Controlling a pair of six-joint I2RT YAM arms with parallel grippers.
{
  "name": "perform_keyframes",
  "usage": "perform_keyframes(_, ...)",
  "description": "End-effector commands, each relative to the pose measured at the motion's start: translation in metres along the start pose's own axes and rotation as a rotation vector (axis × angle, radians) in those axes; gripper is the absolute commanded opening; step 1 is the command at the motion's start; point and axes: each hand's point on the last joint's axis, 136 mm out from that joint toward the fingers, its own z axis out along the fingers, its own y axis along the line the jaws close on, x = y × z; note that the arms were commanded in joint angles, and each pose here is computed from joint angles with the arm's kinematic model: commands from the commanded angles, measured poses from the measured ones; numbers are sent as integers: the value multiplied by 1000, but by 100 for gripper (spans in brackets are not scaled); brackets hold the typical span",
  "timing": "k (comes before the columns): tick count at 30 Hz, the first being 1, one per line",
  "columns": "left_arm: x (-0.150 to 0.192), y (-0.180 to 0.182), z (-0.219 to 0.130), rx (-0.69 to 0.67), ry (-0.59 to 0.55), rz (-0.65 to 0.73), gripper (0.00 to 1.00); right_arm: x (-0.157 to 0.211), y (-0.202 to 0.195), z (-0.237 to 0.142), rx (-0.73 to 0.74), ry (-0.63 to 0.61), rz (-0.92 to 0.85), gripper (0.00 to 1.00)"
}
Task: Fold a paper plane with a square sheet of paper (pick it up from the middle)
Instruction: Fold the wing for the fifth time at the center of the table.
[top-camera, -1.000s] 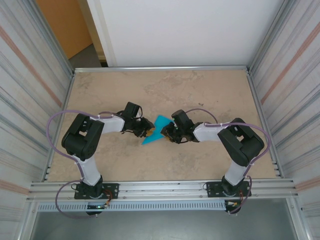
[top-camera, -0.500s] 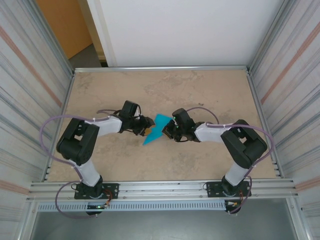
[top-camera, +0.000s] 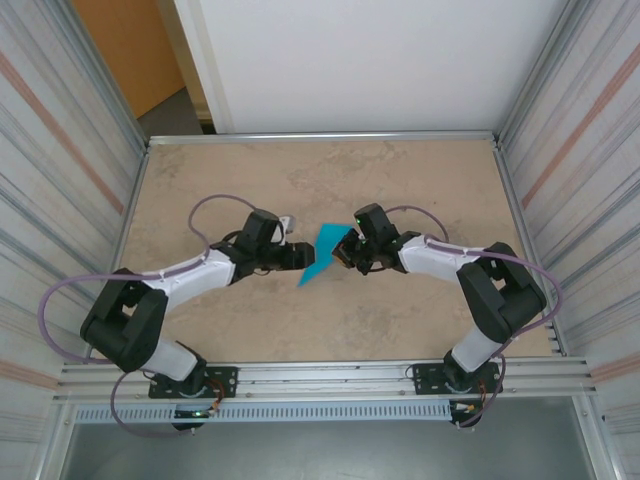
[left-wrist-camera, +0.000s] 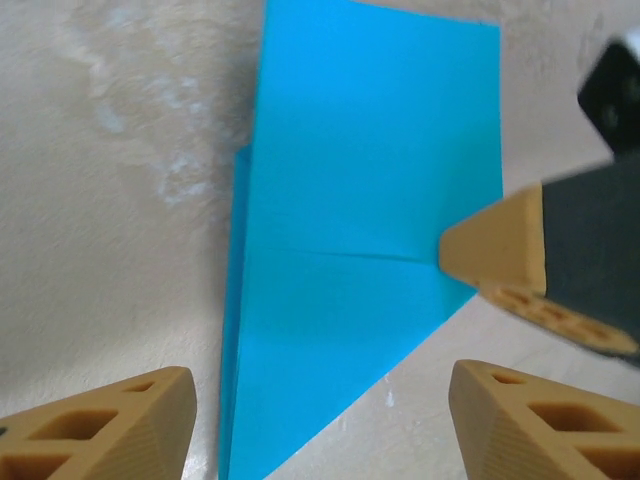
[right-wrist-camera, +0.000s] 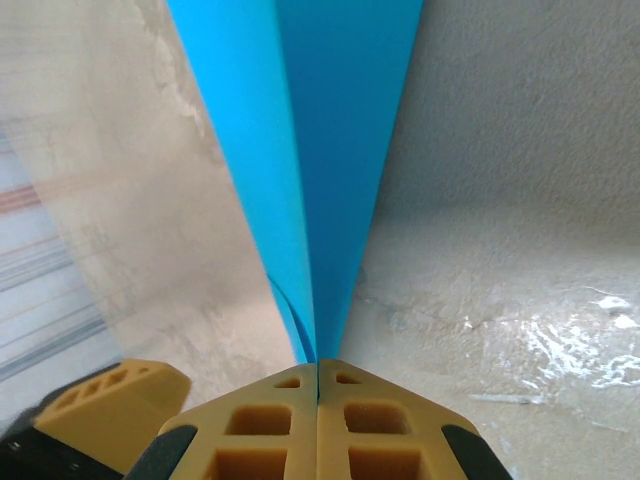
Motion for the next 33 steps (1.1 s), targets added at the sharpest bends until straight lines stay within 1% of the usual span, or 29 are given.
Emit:
perform_keyframes(1,-6,-1,2,-80,-58,245,69,1,5,-7,6,36,46,0)
perform_keyframes(5,-10,-7,8,-114,-112,377,70,-2,8,-9,19,57,67,0)
perform_keyframes(8,-10,-16,13,-142,-136,512,69,-4,9,-9,25,72,84,0)
perform_keyframes(10,-7,-19,21,-150,-127,580,68,-5,10,-8,34,83,92,0)
perform_keyframes(16,-2,-18,35,-168,-93,691,61,-8,11,-6,51,88,98,0)
perform_keyframes(19,-3,-17,36,-173,-97,718,55,-8,11,-5,58,91,101,0)
perform_keyframes(23,1,-16,41,-162,-98,721,47,-8,9,-4,73,95,101,0)
perform_keyframes(33,16,-15,49,-117,-67,706,34,-4,8,-1,82,103,104,1)
